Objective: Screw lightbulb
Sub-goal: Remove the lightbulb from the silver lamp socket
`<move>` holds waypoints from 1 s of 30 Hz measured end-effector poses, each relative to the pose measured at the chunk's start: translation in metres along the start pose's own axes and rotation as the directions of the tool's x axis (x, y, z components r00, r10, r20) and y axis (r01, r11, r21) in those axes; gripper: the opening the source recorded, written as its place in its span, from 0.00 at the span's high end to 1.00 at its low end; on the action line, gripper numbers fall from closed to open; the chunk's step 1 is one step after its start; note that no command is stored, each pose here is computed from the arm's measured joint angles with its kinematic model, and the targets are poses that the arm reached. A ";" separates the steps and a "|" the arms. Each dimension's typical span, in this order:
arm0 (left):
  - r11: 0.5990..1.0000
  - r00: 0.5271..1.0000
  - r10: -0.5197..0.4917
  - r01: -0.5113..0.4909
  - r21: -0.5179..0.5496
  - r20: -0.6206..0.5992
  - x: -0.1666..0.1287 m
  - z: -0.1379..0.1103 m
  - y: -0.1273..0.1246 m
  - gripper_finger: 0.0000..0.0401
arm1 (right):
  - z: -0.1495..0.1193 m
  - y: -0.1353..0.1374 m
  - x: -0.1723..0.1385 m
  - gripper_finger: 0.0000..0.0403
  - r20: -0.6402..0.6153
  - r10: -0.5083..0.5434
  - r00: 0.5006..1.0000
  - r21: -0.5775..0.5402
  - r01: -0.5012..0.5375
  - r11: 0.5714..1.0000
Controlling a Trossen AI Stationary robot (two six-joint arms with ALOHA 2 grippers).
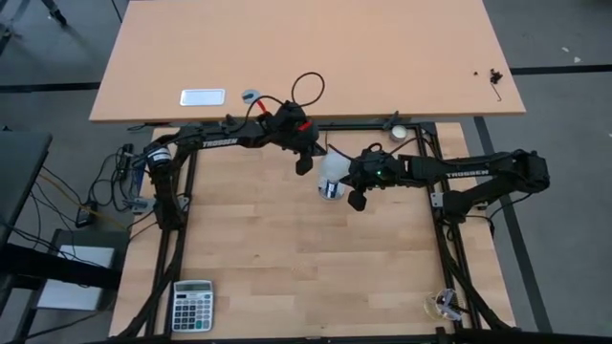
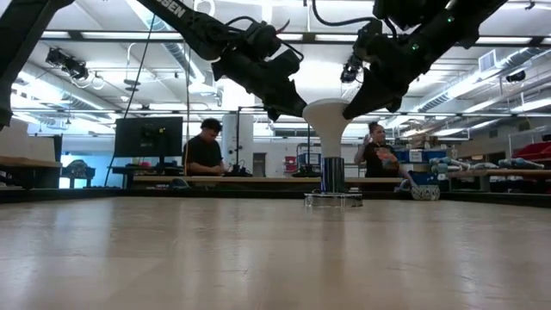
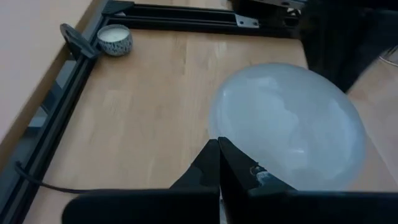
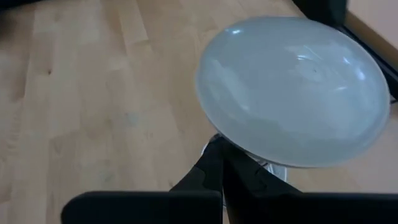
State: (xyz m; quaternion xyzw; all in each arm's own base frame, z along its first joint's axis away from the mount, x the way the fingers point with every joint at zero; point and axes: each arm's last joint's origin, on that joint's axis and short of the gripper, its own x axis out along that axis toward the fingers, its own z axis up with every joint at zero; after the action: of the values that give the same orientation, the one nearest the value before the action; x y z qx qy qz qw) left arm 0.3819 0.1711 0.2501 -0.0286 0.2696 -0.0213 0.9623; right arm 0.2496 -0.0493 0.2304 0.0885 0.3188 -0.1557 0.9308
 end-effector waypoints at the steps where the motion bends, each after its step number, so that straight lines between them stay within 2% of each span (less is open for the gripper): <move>1: 1.000 1.000 -0.003 0.003 0.001 -0.004 0.000 0.000 -0.001 1.00 | 0.000 -0.001 0.000 0.98 -0.004 -0.003 1.000 0.002 0.003 1.000; 10: 0.999 0.998 -0.039 0.039 0.004 -0.055 0.002 -0.002 -0.013 1.00 | -0.003 -0.014 0.001 0.98 -0.044 -0.052 0.998 0.029 0.053 0.998; 18: 0.997 0.995 -0.062 0.065 0.040 -0.084 -0.010 0.004 -0.030 1.00 | -0.004 -0.029 0.000 0.98 -0.061 -0.132 0.989 0.053 0.135 0.989; 30: 0.997 0.998 -0.029 0.033 0.065 -0.061 -0.015 0.010 -0.032 1.00 | -0.004 -0.027 -0.012 0.98 -0.066 -0.107 0.992 0.075 0.112 0.991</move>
State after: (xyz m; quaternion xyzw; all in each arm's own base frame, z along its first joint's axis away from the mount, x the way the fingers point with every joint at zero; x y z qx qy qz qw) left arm 0.3733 0.1406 0.2685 -0.0002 0.2968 -0.0458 0.9538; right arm 0.2293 -0.0705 0.2333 0.1122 0.3453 -0.2162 0.9063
